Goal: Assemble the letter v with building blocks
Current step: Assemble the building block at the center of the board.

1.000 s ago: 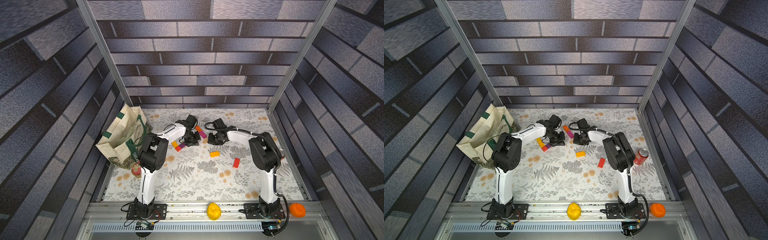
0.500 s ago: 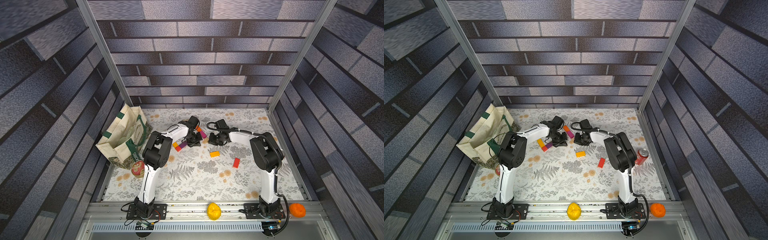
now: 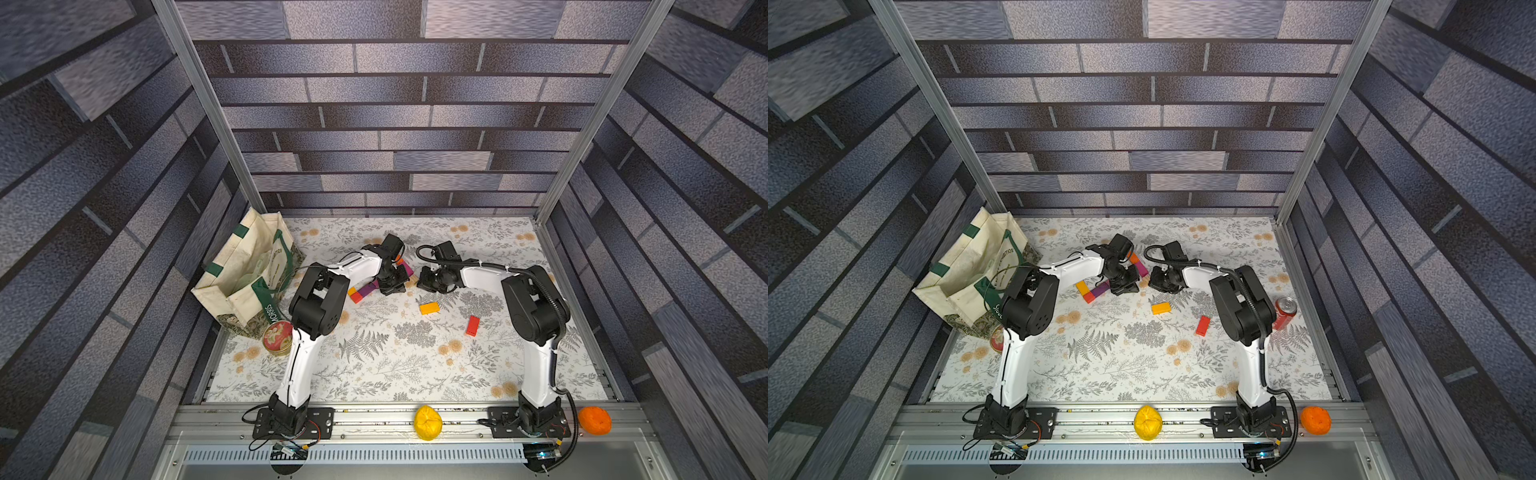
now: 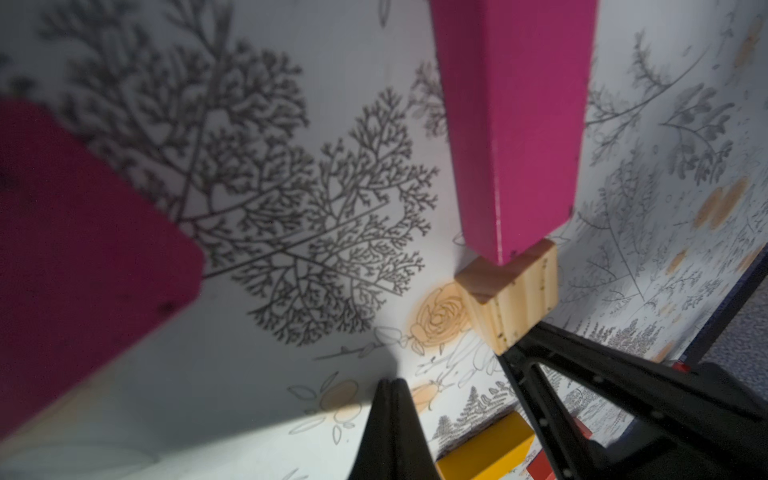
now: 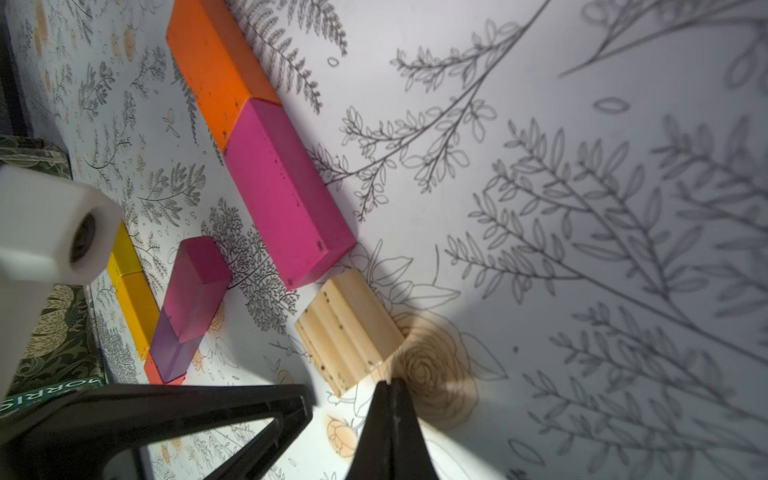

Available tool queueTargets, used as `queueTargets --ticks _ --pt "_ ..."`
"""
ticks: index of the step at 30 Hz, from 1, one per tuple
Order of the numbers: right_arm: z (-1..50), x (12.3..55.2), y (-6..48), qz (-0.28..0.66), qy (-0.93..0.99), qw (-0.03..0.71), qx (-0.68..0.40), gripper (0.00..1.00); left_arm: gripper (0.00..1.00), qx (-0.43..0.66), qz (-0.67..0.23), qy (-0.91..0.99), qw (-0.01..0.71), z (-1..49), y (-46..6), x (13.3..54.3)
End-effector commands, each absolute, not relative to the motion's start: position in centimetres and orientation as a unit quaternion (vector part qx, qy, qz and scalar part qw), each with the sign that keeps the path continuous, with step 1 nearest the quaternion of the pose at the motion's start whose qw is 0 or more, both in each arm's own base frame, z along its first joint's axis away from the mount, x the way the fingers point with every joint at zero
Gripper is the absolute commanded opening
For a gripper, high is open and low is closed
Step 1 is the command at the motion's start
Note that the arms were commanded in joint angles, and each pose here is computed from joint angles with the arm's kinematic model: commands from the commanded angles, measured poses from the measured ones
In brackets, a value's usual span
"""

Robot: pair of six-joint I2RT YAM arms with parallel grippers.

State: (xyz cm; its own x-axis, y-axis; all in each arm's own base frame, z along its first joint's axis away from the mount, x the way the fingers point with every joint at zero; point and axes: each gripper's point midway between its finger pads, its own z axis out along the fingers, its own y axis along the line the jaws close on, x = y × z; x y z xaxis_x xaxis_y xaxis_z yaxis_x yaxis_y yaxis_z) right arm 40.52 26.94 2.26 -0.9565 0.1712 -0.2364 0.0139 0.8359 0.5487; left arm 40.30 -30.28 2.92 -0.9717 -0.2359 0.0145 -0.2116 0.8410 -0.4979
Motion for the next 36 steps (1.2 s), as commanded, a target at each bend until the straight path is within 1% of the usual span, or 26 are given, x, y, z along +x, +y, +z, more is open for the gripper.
queueTargets --ticks 1,36 --pt "-0.3 38.3 25.2 0.25 0.961 0.096 0.071 0.0 0.0 -0.127 -0.245 0.961 0.028 2.2 -30.4 40.9" --pt "-1.1 38.5 25.9 0.259 0.96 0.078 0.07 0.0 0.01 -0.141 -0.226 0.964 0.015 0.0 -29.7 41.9"
